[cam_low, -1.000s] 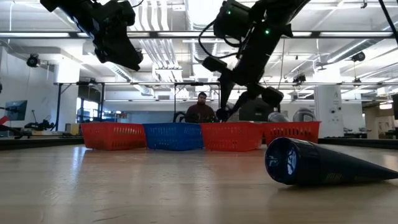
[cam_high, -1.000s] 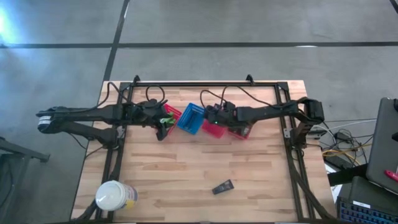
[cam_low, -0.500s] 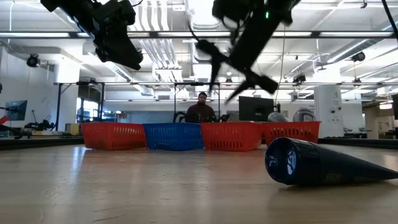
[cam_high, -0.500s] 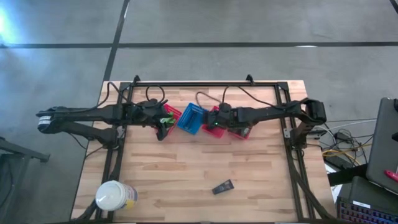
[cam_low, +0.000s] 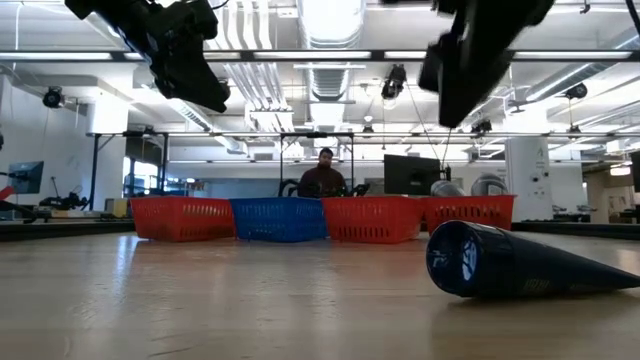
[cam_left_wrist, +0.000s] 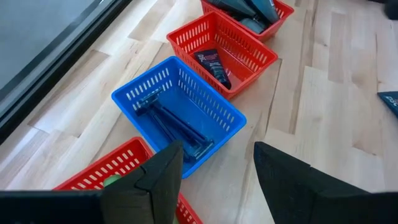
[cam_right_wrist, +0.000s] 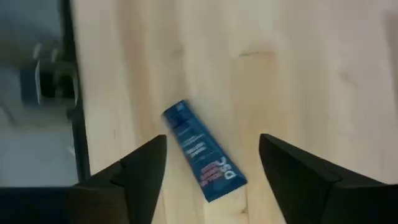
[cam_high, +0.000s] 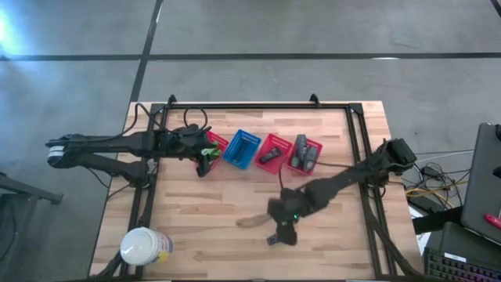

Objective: Pick & Place Travel size toiletries
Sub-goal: Put the blue shave cream into the middle red bin

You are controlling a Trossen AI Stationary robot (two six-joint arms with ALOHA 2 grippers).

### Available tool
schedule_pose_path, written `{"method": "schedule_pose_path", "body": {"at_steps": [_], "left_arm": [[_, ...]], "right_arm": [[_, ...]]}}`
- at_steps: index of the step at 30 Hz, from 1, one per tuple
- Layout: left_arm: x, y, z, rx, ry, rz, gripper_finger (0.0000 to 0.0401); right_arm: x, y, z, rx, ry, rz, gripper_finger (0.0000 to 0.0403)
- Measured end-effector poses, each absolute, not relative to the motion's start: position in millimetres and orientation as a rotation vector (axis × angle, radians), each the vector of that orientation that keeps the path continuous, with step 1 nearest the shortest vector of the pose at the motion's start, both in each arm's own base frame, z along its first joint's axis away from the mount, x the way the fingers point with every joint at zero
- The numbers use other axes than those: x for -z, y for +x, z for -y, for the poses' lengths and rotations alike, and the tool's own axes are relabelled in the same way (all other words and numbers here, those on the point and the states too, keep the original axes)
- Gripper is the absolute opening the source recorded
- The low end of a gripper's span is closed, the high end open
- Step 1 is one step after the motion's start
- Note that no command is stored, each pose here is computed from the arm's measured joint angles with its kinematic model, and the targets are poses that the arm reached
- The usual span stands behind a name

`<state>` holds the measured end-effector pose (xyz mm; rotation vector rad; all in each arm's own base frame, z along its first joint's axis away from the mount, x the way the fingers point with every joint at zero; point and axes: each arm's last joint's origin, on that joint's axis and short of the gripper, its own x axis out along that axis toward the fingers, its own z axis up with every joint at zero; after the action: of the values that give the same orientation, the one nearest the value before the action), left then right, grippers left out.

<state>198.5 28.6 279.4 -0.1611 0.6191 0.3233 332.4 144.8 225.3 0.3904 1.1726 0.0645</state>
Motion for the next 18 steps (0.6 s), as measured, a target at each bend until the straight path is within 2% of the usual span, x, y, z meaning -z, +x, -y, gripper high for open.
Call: {"method": "schedule_pose_path", "body": {"at_steps": [6,11,18], "left_arm": [[-275.6,198.0,-28.7,-0.330,-0.167,-0.630,0.0202],[-273.2,197.7,-28.7,-0.341,-0.198,-0.631,0.0202],[-268.4,196.8,-28.5,-0.352,-0.225,-0.643,0.0202]], "right_arm": [[-230.0,334.1,-164.9,-0.207,0.080,-1.136,0.0312],[-213.4,344.6,-169.9,-0.225,0.039,-1.135,0.0364],[-180.1,362.0,-190.7,-0.232,-0.009,-1.219,0.0377]]}}
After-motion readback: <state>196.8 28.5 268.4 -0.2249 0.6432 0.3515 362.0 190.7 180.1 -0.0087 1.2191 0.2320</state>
